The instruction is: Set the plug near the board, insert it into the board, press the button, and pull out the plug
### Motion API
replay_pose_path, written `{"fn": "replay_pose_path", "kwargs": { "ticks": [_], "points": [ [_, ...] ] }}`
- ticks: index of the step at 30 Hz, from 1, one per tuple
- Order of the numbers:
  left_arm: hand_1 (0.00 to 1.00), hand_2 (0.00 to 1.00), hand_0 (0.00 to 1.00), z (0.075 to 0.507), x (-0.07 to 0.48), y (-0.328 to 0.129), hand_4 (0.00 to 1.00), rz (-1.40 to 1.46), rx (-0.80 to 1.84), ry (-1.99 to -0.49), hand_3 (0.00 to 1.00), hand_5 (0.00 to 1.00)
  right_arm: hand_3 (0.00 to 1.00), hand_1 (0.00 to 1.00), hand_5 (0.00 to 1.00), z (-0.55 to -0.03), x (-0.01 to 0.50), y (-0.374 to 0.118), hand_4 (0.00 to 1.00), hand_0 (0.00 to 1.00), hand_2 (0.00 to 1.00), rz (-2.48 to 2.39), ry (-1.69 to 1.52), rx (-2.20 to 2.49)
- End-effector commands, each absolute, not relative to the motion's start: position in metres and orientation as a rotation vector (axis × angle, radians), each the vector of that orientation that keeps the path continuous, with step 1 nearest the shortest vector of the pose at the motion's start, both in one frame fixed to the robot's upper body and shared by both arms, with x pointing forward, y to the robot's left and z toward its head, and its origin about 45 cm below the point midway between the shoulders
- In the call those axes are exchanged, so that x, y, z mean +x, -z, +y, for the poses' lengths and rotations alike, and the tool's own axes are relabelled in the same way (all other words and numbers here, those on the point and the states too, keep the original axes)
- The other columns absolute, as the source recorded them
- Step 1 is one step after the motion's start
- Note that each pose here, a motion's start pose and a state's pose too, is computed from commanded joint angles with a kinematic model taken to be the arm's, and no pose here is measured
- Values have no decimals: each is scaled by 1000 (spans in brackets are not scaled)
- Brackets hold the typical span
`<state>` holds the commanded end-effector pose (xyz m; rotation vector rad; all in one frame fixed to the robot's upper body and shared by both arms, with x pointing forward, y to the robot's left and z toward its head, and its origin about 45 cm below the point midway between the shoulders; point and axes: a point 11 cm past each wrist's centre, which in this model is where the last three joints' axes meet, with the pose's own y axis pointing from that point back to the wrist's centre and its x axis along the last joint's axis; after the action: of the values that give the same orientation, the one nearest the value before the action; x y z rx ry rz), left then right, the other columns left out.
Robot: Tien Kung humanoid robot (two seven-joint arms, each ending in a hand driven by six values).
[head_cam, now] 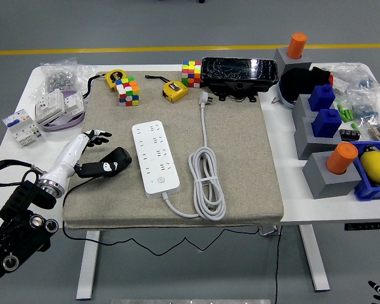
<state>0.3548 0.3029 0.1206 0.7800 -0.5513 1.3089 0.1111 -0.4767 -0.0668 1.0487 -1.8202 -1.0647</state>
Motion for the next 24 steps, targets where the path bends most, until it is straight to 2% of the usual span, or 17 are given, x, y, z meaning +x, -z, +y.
{"fn": "replay_pose_path", "kwargs": {
  "ticks": [11, 12, 17, 18, 23, 24],
  "points": [
    [707, 692, 720, 298, 356, -116, 998, -560, 812, -1308, 738, 303, 605, 641, 502, -476, 111, 67, 968, 563, 626, -1824, 1069, 1048],
    [647, 564, 565, 298, 356, -115, 977, -557, 814, -1310, 603, 170, 605, 641, 501, -476, 111, 67, 967, 562, 626, -1825, 1069, 1048],
    [647, 564, 565, 297, 358, -115, 977, -565, 824, -1327, 603, 170, 605, 641, 501, -476, 112, 67, 967, 562, 626, -1826, 1068, 1048],
    [536, 531, 509, 296, 358, -115, 837, -570, 831, -1326, 561, 73, 604, 641, 500, -476, 112, 67, 967, 562, 626, -1826, 1068, 1048],
    [536, 531, 509, 296, 359, -116, 837, -572, 841, -1334, 561, 73, 604, 641, 500, -476, 111, 67, 967, 562, 626, -1826, 1070, 1048],
    [452, 506, 405, 295, 359, -116, 766, -573, 839, -1336, 556, 2, 604, 641, 500, -476, 111, 67, 967, 563, 625, -1826, 1070, 1048]
  ]
}}
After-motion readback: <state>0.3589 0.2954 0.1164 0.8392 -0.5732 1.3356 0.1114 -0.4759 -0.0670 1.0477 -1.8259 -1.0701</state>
